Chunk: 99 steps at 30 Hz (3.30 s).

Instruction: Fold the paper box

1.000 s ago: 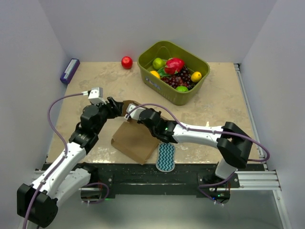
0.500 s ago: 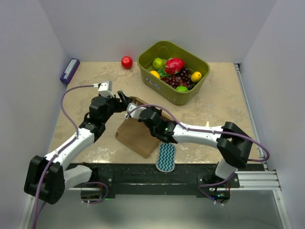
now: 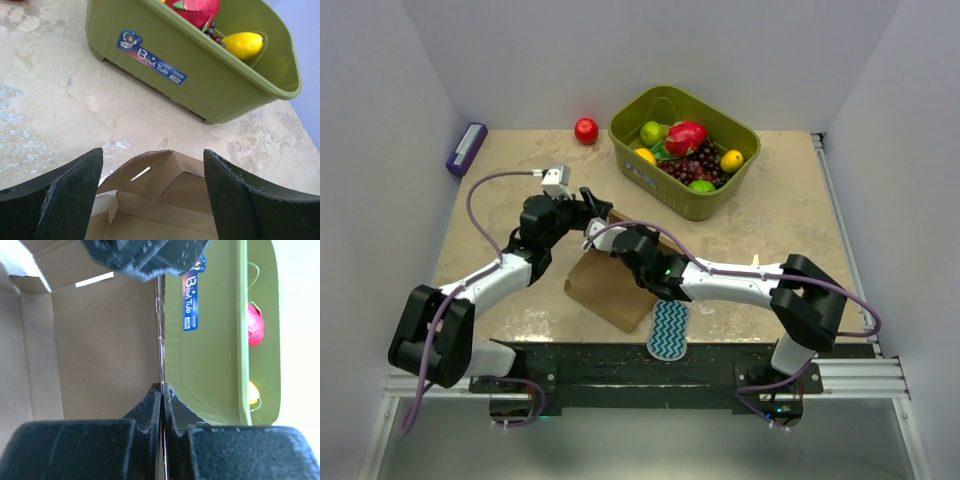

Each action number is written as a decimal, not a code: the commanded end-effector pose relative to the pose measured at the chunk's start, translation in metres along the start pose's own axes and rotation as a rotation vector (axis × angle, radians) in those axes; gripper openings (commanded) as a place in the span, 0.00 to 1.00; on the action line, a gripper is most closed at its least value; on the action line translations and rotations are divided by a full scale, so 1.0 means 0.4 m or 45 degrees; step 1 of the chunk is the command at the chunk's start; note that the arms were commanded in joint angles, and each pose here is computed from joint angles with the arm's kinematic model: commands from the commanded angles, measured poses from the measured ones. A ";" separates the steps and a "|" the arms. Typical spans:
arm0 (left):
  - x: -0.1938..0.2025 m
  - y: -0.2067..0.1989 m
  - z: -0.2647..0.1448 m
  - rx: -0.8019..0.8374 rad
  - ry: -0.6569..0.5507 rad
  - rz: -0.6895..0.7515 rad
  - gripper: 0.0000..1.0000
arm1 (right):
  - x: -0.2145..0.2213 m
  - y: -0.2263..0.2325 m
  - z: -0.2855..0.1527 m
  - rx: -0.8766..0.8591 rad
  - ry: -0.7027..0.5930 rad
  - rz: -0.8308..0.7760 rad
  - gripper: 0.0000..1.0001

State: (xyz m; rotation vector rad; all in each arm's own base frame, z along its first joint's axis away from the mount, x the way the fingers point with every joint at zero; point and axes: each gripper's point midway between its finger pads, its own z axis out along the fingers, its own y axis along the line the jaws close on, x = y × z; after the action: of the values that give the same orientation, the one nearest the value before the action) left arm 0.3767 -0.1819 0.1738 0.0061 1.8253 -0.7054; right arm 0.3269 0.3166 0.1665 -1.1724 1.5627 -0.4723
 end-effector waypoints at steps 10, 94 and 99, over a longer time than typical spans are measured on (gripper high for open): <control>0.003 -0.006 0.035 0.079 -0.029 0.058 0.73 | 0.011 0.009 0.014 0.057 0.009 -0.001 0.00; 0.136 -0.023 -0.084 -0.014 0.004 -0.069 0.45 | 0.064 -0.052 -0.075 0.285 -0.143 3.037 0.54; 0.137 -0.036 -0.088 -0.005 0.002 -0.061 0.45 | 0.069 -0.051 -0.063 0.316 -0.142 3.032 0.45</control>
State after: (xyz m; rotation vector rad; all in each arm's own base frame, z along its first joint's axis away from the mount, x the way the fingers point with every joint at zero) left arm 0.3259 -0.1953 0.1401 -0.0253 1.8338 -0.7385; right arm 0.2990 0.2836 0.1519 1.0995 1.7476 0.9280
